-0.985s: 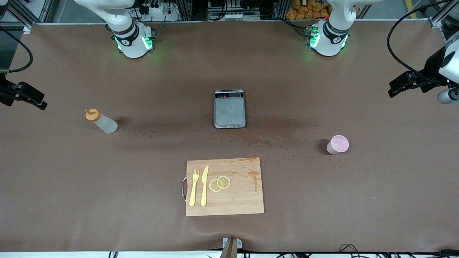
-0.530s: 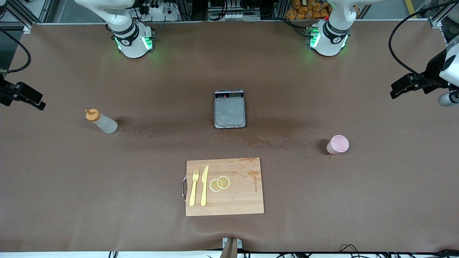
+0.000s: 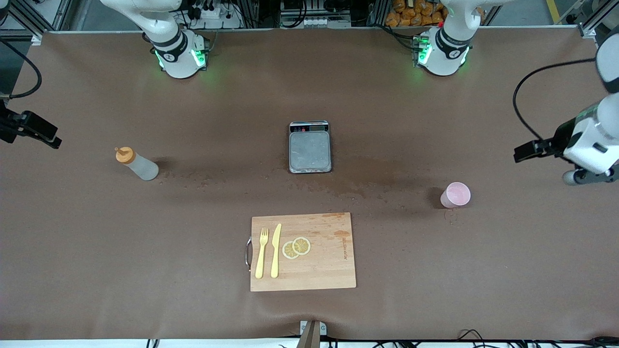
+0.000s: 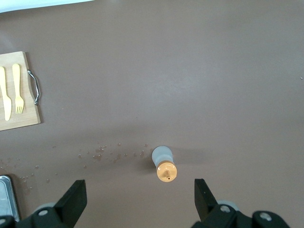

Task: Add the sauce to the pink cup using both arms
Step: 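Reach the left gripper down to the pink cup, then grasp the pink cup with the left gripper while the right gripper grasps the bottle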

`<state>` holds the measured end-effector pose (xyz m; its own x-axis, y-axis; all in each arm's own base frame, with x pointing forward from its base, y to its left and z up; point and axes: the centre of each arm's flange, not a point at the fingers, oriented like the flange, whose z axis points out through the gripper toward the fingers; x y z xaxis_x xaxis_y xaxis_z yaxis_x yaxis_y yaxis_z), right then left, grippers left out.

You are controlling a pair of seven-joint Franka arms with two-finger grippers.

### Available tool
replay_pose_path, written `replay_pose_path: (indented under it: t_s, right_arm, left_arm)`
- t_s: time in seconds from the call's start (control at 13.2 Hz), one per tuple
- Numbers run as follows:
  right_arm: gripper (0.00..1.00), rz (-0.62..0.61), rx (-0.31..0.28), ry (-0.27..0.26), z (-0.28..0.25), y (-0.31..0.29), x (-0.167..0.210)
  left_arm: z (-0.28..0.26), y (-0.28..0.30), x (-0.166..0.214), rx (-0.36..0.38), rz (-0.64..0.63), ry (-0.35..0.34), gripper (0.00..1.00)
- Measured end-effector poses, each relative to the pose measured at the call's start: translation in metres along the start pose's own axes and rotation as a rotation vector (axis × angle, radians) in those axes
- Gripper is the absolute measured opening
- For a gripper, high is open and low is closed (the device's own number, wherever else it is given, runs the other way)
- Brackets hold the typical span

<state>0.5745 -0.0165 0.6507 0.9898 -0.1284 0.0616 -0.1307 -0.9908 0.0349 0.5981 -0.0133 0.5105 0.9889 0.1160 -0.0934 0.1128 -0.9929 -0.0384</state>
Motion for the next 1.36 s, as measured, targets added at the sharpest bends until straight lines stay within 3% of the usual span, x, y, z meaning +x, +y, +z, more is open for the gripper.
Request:
replay_pose_path:
  t_s: [0.45, 0.68, 0.91, 1.14, 1.36]
  right_arm:
    - [1.0, 0.011, -0.004, -0.019, 0.012, 0.006, 0.006]
    - [1.0, 0.034, -0.008, -0.071, 0.043, 0.019, 0.019]
    - [1.0, 0.081, -0.011, -0.122, 0.077, 0.047, 0.033]
    - [1.0, 0.134, -0.01, -0.128, 0.087, 0.08, 0.037]
    - [1.0, 0.201, 0.036, -0.148, 0.106, 0.117, 0.041]
  left_arm:
    - [0.123, 0.007, 0.025, -0.013, 0.004, -0.002, 1.0]
    - [0.169, 0.009, 0.023, -0.021, 0.004, 0.016, 1.0]
    - [0.205, 0.01, 0.019, -0.028, 0.004, 0.032, 1.0]
    - [0.23, 0.011, 0.011, -0.031, 0.007, 0.037, 1.0]
    - [0.243, 0.012, 0.01, -0.034, 0.007, 0.034, 1.0]
